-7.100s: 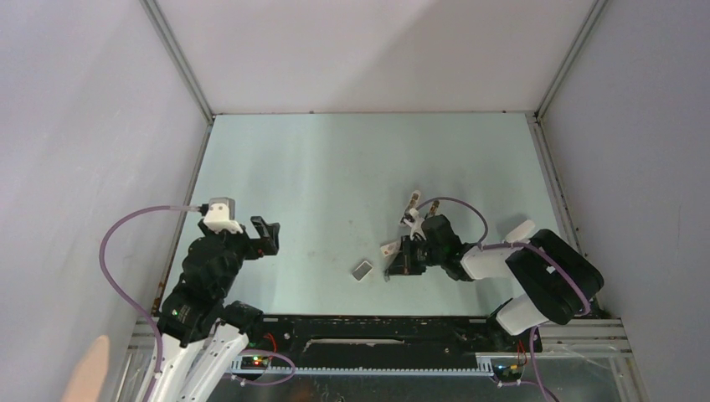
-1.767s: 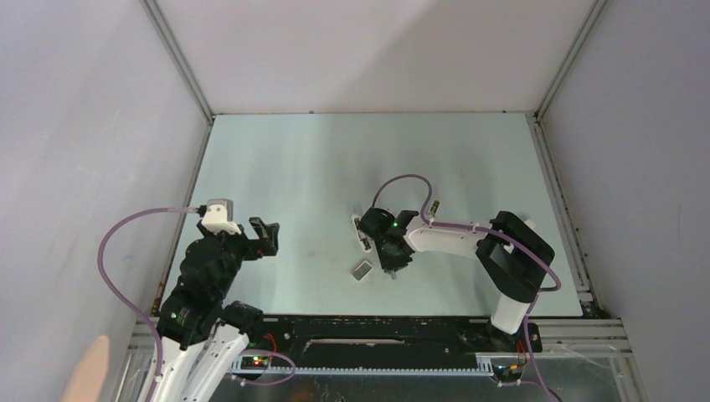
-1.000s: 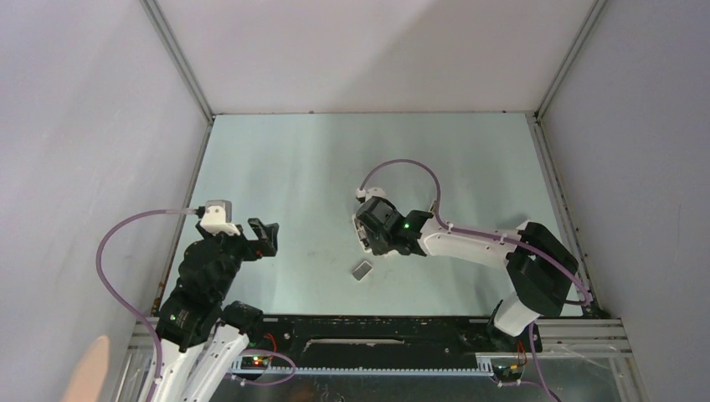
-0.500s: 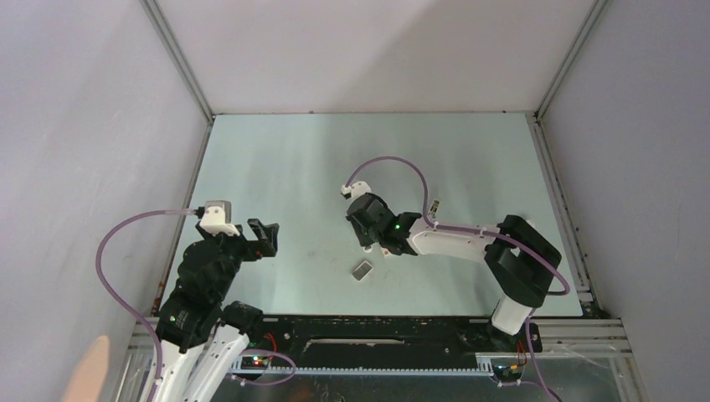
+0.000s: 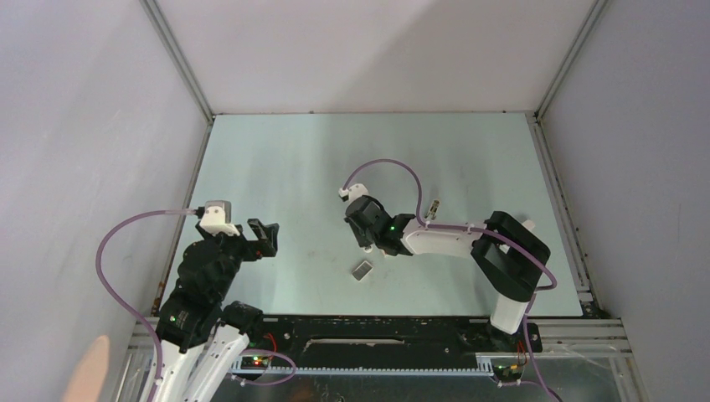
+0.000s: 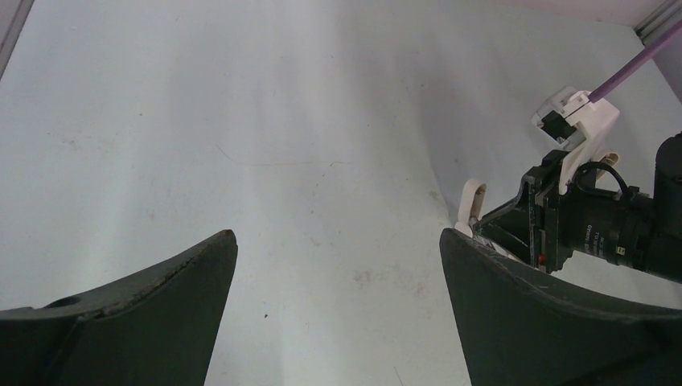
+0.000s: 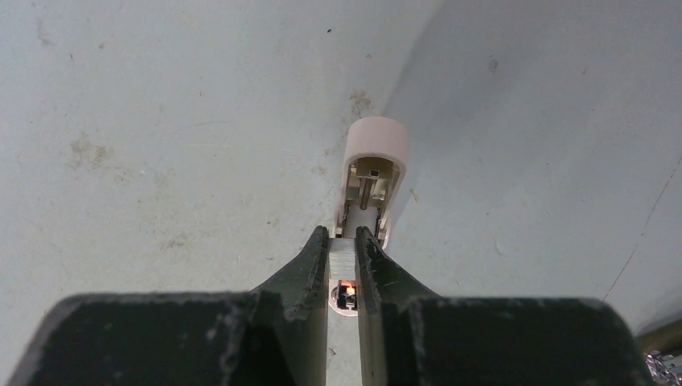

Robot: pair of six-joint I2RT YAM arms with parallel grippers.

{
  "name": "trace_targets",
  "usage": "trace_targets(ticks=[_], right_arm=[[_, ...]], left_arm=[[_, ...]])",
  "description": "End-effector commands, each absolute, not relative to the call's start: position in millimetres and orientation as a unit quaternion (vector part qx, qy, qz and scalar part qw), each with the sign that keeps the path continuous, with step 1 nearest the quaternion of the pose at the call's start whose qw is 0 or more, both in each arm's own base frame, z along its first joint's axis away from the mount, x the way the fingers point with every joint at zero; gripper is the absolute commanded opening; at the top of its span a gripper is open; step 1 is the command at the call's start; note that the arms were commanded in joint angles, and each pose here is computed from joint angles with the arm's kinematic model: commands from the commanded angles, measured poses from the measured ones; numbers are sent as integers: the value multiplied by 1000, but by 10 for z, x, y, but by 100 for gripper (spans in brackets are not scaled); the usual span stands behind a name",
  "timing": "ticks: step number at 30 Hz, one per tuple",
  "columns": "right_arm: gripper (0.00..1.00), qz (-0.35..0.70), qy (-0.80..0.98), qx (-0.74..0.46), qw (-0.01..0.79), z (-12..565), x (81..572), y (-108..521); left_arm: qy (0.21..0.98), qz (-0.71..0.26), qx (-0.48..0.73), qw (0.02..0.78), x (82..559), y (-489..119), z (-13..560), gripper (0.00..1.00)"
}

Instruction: Load the staples into the stapler

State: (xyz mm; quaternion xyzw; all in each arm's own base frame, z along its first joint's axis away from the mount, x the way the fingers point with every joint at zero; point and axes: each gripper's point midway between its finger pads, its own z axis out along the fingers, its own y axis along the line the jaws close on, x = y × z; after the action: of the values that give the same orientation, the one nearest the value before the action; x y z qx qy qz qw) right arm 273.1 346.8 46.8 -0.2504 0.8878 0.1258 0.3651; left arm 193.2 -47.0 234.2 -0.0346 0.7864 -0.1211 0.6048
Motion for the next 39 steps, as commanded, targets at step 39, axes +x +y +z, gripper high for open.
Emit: trace_targets(ticks=[39], right_arm=[[9,140,888,-223,376,360,2811,3440]], left_arm=[[776,-123,-27,618,1955,-477,2414,100]])
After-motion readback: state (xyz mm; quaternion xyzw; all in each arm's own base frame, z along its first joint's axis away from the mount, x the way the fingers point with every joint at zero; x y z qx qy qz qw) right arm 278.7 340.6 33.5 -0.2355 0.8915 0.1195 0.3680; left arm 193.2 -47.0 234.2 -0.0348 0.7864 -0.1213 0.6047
